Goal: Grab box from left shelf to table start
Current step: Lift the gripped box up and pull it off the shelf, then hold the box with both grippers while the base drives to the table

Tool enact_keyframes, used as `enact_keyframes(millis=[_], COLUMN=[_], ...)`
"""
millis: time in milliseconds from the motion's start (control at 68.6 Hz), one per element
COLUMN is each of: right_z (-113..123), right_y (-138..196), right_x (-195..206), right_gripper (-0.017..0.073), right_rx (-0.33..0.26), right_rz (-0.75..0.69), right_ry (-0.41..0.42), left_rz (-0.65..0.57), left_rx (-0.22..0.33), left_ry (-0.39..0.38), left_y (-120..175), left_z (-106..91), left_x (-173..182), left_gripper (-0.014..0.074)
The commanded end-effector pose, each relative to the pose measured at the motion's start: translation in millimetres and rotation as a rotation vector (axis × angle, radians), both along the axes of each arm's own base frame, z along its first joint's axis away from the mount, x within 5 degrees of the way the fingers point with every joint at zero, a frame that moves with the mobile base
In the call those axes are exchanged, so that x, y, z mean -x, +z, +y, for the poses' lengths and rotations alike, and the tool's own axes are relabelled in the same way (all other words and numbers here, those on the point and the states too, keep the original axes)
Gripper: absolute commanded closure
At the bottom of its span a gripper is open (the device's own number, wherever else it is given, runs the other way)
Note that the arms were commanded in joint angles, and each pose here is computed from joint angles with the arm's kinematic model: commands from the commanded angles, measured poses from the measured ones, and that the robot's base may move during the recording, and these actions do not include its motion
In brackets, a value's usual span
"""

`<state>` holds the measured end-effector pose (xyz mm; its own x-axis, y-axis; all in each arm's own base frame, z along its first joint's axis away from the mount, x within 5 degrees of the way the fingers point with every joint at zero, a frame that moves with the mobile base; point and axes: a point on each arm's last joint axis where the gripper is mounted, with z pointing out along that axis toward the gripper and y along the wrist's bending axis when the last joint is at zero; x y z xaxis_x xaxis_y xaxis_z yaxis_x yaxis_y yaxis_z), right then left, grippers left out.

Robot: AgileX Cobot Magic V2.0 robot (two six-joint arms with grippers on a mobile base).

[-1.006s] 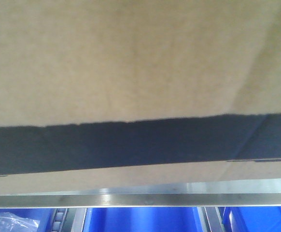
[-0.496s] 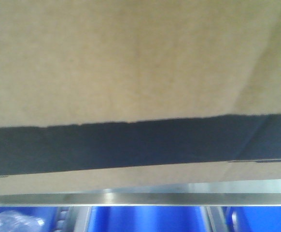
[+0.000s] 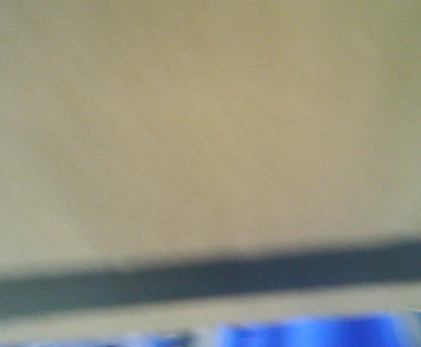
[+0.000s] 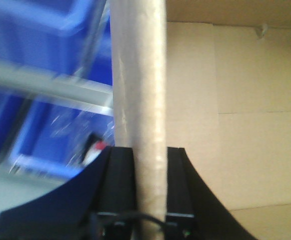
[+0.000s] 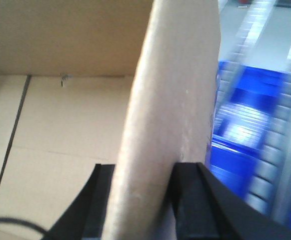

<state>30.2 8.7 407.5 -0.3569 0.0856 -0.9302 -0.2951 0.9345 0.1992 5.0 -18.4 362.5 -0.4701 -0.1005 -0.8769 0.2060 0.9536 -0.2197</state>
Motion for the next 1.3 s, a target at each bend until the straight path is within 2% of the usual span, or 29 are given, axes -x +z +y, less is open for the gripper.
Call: enact_keyframes(millis=[0,408,1284], right_z=[-2.8,-2.9,-2.9], right_y=[21.7,21.7,21.7], right_x=[-1.2,-1.1,-1.1], right_gripper=[0.0503,0.0503,0.0503], right_rx=[-0.019,-0.019,-0.019], right_rz=[-0.183,-0.184,-0.184], right_ry=[-0.024,-0.025,-0.025], left_rz=[-0.131,-0.034,-0.031], left_rx=[0.063,0.052,0.051], left_ry=[0.002,0.004,0.004], left_y=[14.0,-12.8,-13.2], left_z=[-1.6,-2.9,-2.9], left_x=[-5.5,-17.2,-17.2], left_gripper=[0.0685,0.0685,0.0685])
